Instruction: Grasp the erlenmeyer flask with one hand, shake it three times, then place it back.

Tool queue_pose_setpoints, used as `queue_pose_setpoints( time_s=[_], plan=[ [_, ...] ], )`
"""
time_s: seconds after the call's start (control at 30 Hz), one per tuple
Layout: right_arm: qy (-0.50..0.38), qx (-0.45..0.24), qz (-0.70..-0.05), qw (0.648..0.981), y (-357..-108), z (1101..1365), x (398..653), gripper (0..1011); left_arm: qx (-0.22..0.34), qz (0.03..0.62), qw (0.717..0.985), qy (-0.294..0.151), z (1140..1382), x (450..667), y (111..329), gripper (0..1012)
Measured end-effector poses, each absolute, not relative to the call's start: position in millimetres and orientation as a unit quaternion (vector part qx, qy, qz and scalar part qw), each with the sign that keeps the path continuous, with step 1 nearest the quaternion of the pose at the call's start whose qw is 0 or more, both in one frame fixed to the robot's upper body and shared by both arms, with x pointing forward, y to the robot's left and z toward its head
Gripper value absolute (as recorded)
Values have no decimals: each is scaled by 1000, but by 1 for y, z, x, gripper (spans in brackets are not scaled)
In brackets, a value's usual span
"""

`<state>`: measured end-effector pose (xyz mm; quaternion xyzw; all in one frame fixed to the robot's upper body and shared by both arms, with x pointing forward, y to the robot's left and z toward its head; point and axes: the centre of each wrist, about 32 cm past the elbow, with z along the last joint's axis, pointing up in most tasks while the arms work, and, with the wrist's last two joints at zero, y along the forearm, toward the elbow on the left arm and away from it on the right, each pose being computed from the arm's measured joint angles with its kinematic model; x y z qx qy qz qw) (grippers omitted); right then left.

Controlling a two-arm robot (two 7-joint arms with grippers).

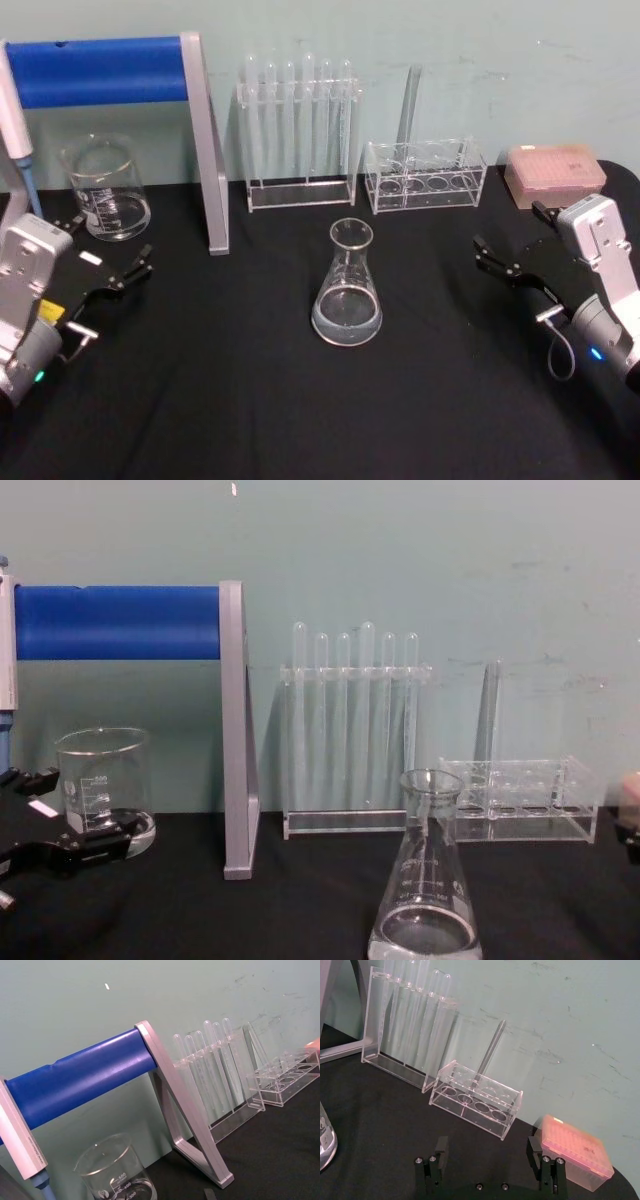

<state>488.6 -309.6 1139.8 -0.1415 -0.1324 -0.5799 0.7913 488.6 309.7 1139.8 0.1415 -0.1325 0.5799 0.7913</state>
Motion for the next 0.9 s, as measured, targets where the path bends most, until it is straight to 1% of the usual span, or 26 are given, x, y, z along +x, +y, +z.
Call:
queue_pose_setpoints(
  time_s=[0.67,0.9],
  plan=[
    [-132,-141,-580,791,-310,1140,489,1000,141,580,791,-132,1140,489,310,1001],
    [-125,-136,-574,797,-312,1140,484,1000,141,580,791,-132,1140,489,310,1001]
  ],
)
